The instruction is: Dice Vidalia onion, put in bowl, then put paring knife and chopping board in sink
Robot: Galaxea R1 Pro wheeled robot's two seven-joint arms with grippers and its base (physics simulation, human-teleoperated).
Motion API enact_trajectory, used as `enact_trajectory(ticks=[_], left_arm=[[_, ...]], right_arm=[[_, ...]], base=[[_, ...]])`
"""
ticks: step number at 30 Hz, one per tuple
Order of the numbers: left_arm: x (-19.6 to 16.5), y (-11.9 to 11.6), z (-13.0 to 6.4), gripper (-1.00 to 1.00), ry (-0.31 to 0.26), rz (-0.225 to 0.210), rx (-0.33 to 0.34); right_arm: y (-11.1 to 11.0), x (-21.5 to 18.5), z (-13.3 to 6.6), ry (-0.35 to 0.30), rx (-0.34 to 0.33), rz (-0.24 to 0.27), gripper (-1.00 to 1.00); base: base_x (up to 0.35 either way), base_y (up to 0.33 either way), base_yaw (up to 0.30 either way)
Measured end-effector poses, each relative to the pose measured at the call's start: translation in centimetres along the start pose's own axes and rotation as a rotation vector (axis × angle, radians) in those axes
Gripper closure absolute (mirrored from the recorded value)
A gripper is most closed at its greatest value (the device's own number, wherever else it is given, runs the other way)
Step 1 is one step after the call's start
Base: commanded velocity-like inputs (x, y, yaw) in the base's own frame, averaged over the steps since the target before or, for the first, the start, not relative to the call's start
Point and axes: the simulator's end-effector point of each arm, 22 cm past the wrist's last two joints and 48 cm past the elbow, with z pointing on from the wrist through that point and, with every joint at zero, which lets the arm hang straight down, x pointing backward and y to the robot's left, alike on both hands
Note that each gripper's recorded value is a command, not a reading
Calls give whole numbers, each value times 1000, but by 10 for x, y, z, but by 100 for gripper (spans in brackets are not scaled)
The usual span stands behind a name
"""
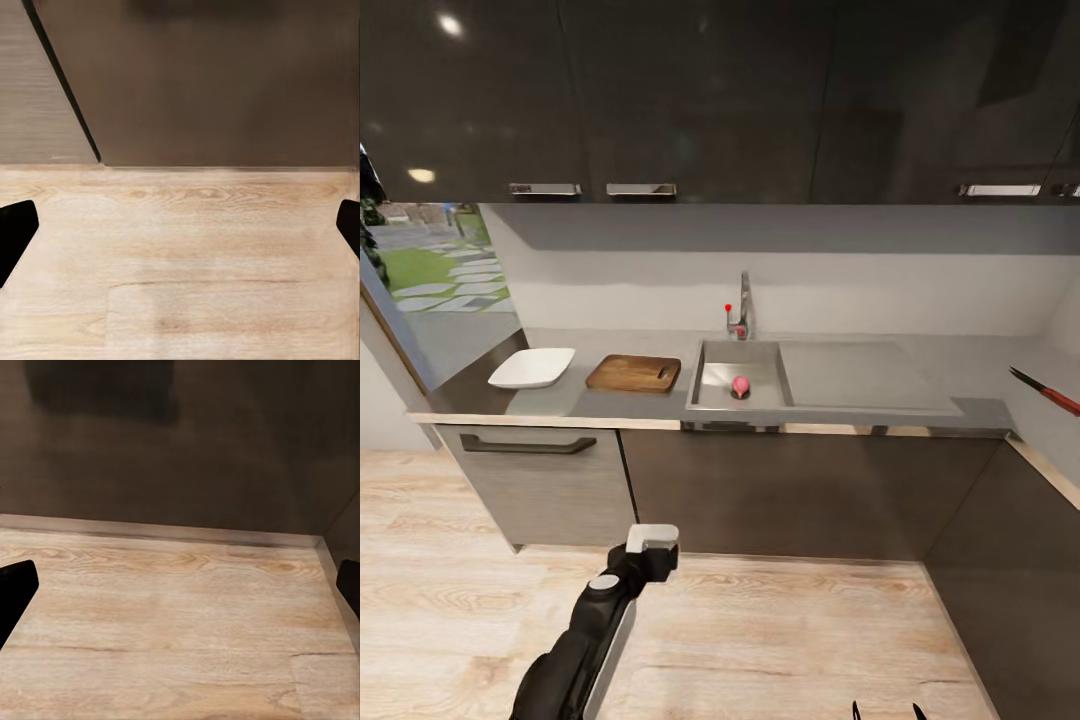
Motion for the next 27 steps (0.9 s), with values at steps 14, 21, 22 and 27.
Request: enact_trajectory(ticks=[14,21,22,27], left_arm=[[-91,-16,-52,-100,-71,26,35],[-201,-24,-69,-100,-196,65,42],[-214,-25,-72,-100,-202,71,44],[-273,-39,-88,-100,-264,71,91]], right_arm=[[0,0,0,1,1,1,-100],[-1,1,0,3,2,1,-100],[-1,1,0,3,2,1,-100],[-2,1,0,5,4,0,-100]], base=[[0,0,0],[0,0,0],[0,0,0],[0,0,0]])
